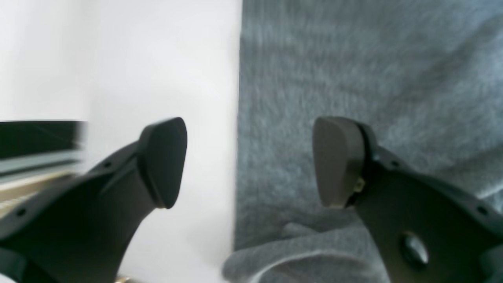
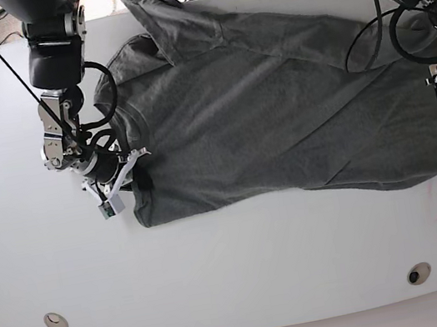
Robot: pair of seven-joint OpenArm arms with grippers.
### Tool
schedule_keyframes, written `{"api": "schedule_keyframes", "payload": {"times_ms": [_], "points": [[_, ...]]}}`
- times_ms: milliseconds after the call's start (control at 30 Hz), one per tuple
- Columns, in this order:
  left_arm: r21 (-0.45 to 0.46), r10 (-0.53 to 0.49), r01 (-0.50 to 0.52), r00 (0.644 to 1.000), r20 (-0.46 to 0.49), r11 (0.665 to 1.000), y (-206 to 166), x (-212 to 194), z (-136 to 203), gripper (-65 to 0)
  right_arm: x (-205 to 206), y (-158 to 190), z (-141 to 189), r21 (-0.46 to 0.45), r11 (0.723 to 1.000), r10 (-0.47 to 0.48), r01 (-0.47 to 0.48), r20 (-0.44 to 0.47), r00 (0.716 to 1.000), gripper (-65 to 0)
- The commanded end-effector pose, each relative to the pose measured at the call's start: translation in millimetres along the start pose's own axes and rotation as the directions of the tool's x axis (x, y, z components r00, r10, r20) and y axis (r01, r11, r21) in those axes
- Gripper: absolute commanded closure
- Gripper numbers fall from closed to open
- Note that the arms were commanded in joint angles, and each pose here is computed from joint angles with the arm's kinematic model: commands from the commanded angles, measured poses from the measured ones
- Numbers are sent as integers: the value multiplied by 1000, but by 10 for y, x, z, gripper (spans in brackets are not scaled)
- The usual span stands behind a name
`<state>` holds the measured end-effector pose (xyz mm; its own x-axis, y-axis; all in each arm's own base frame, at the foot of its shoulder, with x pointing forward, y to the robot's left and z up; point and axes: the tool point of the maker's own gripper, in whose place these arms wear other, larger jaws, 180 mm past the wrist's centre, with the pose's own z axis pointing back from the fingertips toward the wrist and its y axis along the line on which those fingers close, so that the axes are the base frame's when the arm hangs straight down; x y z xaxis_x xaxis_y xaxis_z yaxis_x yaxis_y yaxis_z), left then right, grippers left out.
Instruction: Fold the T-shirt properly
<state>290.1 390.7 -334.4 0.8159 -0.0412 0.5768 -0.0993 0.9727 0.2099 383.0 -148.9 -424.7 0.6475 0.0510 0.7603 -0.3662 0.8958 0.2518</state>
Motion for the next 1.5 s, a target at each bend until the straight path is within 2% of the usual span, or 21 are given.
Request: {"api": "schedule_keyframes", "payload": {"times_ms": [0, 167, 367, 667, 933, 1133, 1467], "points": [[-17, 17, -16, 999, 48, 1000, 22, 180, -35, -460, -52, -160, 107, -43, 998, 39, -41, -45, 998, 0], [-88, 75, -64, 990, 119, 994, -79, 394, -214, -460, -112, -280, 214, -68, 996, 54, -58, -61, 997, 0], [-164, 135, -105, 973, 188, 981, -125, 641, -410, -461, -166, -488, 377, -121, 993, 0, -5, -39, 999, 0], [-274, 155, -80, 951, 266, 958, -348, 1016, -662, -461, -194, -496, 401, -115, 993, 5, -10, -43, 999, 0], [-326, 162, -64, 945, 283, 943, -525, 1082, -787, -461, -209, -477, 388, -111, 994, 1, -6, -44, 999, 0], [-319, 190, -91, 936, 295, 943, -574, 1091, -872, -461, -210, -464, 380, -109, 994, -1, -4, -43, 999, 0], [-263, 155, -68, 933, 324, 962, -496, 1140, -898, -461, -209, -451, 376, -105, 994, -6, 2, -38, 999, 0]]}}
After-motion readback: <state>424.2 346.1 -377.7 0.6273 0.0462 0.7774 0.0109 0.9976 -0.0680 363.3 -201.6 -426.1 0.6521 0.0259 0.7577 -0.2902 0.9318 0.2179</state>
